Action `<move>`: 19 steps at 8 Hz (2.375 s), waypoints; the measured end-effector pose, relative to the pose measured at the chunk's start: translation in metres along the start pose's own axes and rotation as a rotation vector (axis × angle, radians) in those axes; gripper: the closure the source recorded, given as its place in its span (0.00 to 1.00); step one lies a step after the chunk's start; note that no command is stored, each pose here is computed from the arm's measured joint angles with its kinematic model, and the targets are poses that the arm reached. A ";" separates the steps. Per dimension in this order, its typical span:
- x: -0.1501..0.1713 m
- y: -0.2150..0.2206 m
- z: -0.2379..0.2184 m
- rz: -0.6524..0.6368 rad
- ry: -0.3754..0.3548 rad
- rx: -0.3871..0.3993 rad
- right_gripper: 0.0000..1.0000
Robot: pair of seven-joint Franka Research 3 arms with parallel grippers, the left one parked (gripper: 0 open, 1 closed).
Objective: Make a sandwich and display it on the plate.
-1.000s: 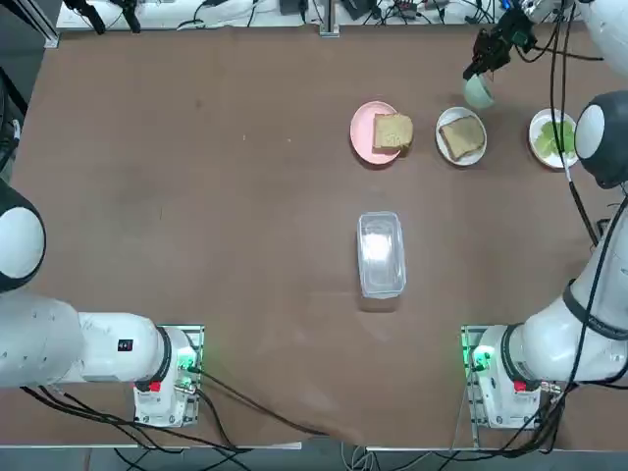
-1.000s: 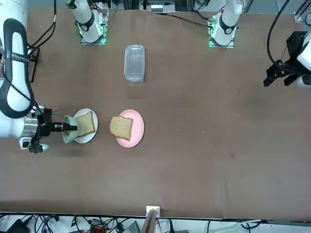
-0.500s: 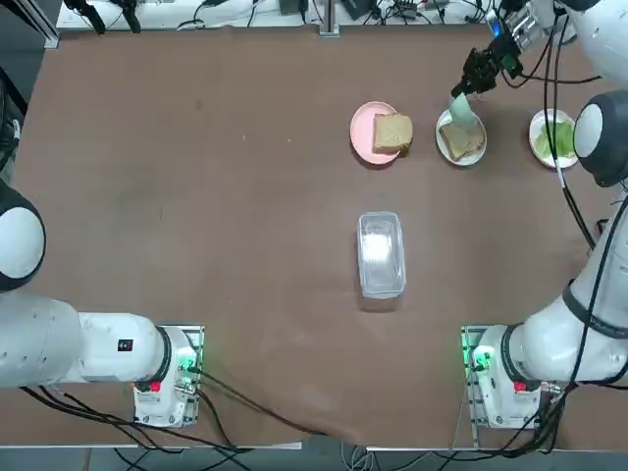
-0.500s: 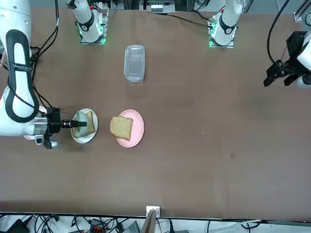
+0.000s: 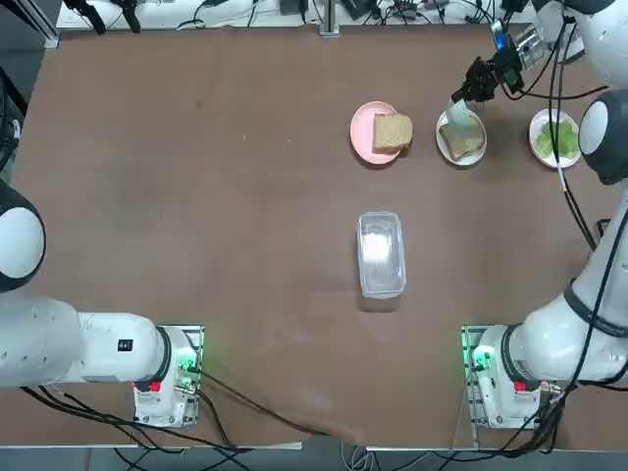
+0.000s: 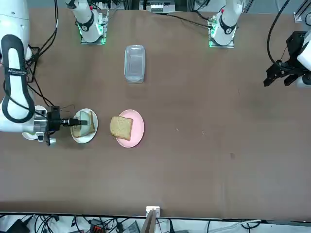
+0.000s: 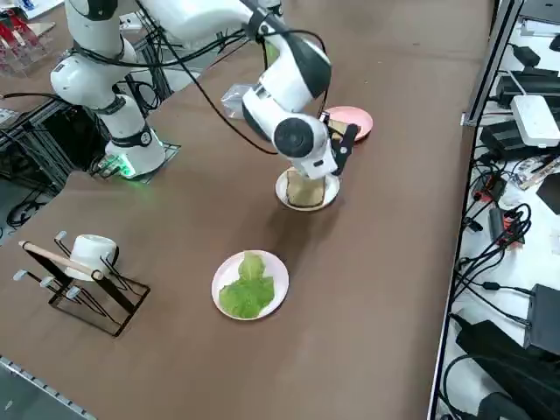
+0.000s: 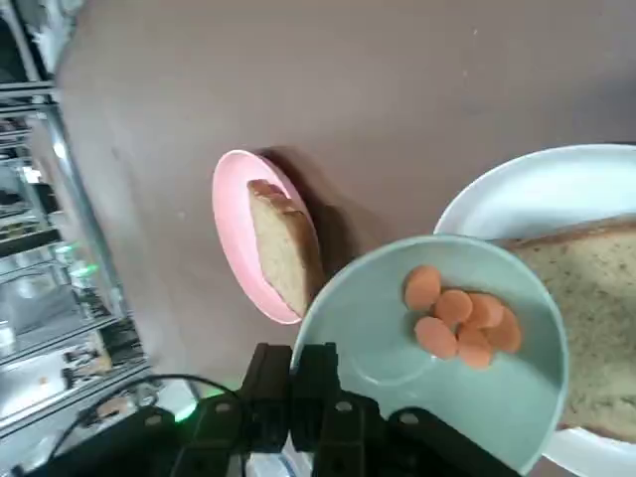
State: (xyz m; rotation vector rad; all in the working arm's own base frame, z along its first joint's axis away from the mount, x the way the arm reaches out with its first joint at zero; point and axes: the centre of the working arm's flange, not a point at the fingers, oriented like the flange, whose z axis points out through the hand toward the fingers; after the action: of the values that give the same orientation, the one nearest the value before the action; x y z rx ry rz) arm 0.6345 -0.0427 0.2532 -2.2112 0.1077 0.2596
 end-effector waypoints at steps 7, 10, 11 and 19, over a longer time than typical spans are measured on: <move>-0.012 0.048 -0.027 -0.074 0.039 0.263 0.97; -0.023 0.089 -0.034 -0.156 0.069 0.402 0.97; -0.025 0.101 -0.034 -0.173 0.084 0.440 0.97; -0.028 0.131 -0.024 -0.256 0.151 0.578 0.97</move>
State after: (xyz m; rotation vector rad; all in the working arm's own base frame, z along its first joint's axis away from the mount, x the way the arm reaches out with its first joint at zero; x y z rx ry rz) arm 0.5887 -0.1417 0.1725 -1.6436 -0.0190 -0.0784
